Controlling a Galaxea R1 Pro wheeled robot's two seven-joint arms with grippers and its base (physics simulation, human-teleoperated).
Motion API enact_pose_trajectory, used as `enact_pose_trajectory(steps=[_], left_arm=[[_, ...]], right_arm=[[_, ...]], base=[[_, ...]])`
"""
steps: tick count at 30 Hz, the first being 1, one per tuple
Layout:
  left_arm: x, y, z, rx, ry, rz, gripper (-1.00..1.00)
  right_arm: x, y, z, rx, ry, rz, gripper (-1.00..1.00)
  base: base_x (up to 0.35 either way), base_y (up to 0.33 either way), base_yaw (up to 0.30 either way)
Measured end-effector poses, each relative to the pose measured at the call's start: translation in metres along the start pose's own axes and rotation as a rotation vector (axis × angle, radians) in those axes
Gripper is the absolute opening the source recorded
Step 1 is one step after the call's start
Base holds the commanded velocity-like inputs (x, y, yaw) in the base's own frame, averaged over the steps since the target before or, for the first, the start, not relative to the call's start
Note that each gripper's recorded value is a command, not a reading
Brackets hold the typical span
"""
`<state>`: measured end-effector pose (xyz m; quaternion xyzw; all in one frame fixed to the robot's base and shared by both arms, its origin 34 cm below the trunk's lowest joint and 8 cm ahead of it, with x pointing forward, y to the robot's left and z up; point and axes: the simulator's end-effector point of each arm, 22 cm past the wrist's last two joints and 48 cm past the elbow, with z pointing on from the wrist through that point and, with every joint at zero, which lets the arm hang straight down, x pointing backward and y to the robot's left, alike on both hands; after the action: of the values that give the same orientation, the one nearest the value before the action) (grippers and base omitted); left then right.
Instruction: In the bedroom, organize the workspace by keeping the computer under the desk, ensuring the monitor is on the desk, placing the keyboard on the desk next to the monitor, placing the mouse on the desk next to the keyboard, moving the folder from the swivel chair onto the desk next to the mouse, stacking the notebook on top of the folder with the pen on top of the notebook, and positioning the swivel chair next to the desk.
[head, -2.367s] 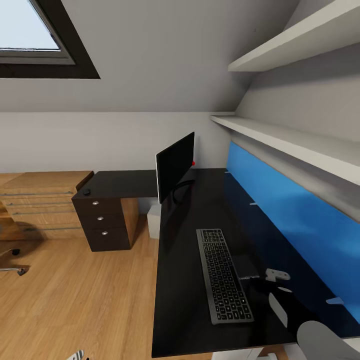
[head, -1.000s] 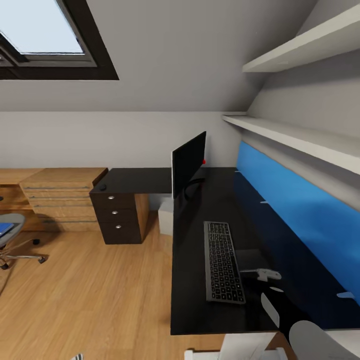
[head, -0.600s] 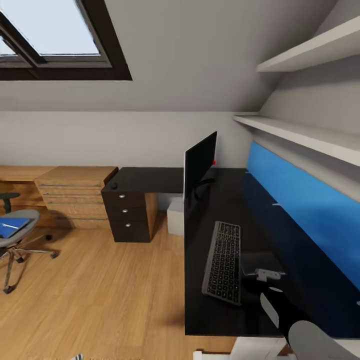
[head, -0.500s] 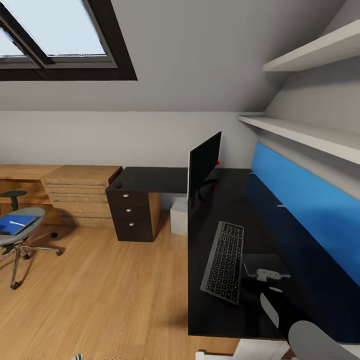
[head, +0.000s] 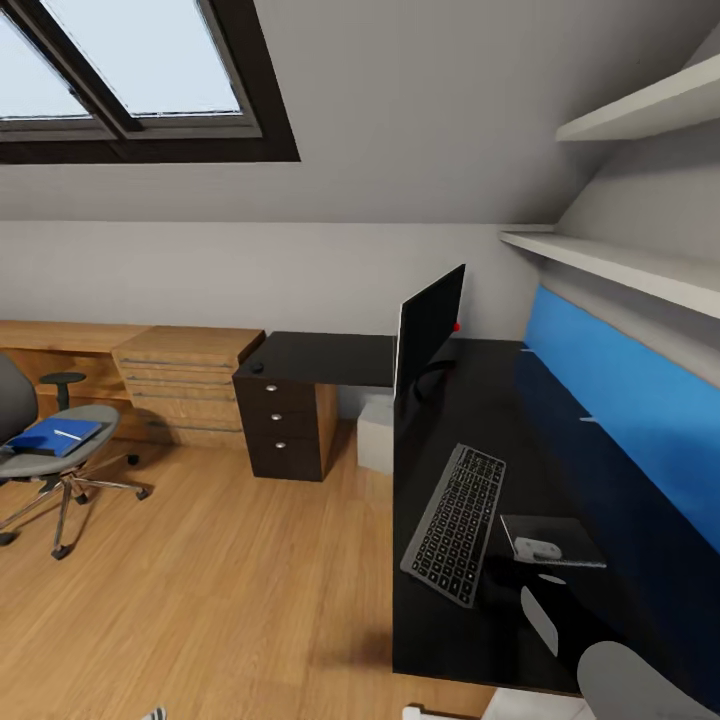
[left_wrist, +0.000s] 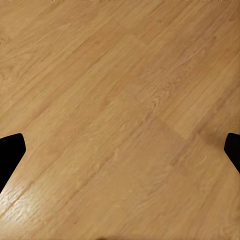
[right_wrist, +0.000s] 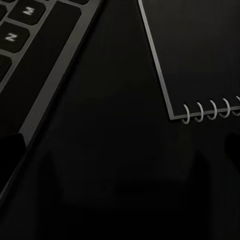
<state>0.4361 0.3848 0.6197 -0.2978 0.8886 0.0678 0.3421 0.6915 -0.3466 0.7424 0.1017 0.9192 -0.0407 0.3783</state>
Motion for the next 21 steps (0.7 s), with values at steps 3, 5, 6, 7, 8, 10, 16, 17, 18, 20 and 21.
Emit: enact_pose_trajectory(steps=[3, 5, 6, 7, 8, 10, 16, 17, 18, 20, 21], left_arm=[[-0.0003, -0.0003, 0.0001, 0.0, 0.0, 0.0, 1.0], [-0.0002, -0.0003, 0.0001, 0.001, 0.0, 0.0, 1.0], [-0.0003, -0.0005, 0.0001, 0.001, -0.001, 0.0, 1.0], [-0.0004, -0.0005, 0.0002, 0.001, -0.001, 0.0, 1.0], [-0.0005, -0.0005, 0.0002, 0.001, -0.001, 0.0, 1.0], [-0.0006, -0.0005, 0.0002, 0.001, -0.001, 0.0, 1.0], [-0.0003, -0.0005, 0.0001, 0.002, -0.001, 0.0, 1.0], [-0.0002, -0.0005, 0.0, 0.002, -0.001, 0.0, 1.0], [-0.0002, -0.0006, 0.0001, 0.002, -0.001, 0.0, 1.0], [-0.0002, -0.0005, 0.0, 0.002, -0.001, 0.0, 1.0], [-0.0002, -0.0005, 0.0, 0.002, -0.001, 0.0, 1.0]], right_arm=[[-0.0003, 0.0, 0.0, 0.0, 0.0, 0.0, 1.0], [-0.0003, 0.0, 0.0001, 0.0, 0.0, 0.0, 1.0], [-0.0005, 0.0, 0.0001, 0.0, -0.001, 0.0, 1.0], [-0.0003, 0.0001, 0.0002, 0.0, 0.0, 0.0, 1.0], [-0.0002, 0.0001, 0.0002, 0.0, 0.0, 0.0, 1.0], [-0.0002, 0.0001, 0.0002, 0.0, 0.0, 0.0, 1.0], [-0.0003, 0.0002, 0.0001, 0.0, 0.0, 0.0, 1.0], [-0.0005, 0.0002, 0.0, 0.0, -0.001, 0.0, 1.0], [-0.0004, 0.0001, 0.0, 0.0, -0.001, 0.0, 1.0], [-0.0001, 0.0001, 0.0, 0.0, 0.0, 0.0, 1.0], [-0.0001, 0.0001, 0.0, 0.0, 0.0, 0.0, 1.0]], base=[[0.0, 0.0, 0.005], [-0.052, 0.097, 0.001], [-0.077, 0.153, 0.001], [-0.09, 0.183, 0.001], [-0.11, 0.226, 0.0], [-0.11, 0.233, 0.0], [-0.044, 0.103, 0.0], [-0.008, 0.018, 0.0], [-0.006, 0.021, 0.0], [-0.004, 0.085, 0.0], [-0.003, 0.149, 0.0]])
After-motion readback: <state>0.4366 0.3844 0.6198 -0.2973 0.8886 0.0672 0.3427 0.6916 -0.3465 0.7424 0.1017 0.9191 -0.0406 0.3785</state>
